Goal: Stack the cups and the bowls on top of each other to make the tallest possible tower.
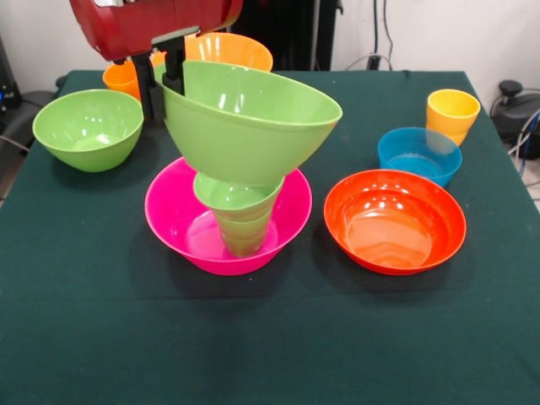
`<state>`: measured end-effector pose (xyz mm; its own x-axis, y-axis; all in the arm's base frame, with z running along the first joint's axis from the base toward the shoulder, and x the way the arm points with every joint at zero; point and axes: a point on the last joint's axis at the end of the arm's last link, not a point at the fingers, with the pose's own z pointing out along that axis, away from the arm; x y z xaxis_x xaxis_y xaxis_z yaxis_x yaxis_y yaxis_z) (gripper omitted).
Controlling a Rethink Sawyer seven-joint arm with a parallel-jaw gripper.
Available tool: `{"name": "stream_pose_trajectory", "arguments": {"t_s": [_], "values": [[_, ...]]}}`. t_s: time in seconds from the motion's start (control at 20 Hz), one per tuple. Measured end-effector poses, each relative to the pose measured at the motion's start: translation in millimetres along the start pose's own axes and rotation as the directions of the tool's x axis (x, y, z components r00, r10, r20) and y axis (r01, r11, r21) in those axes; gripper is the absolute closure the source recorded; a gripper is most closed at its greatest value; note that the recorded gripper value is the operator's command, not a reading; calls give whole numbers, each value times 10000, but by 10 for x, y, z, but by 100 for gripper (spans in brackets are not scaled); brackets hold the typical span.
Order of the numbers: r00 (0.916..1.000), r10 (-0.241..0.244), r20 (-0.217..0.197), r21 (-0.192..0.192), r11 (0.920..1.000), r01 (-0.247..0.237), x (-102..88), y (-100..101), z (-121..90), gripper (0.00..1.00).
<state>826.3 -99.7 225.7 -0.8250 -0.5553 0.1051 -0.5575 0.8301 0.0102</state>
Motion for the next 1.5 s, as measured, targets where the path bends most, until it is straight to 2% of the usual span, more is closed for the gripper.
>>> {"name": "stream_pose_trajectory", "arguments": {"t_s": [0.7, 1.5], "values": [[9998, -40, -209, 396, 9992, 48, 67, -15, -87, 100], [9979, -331, -559, 110, 9994, 338, 125, 131, 78, 100]]}}
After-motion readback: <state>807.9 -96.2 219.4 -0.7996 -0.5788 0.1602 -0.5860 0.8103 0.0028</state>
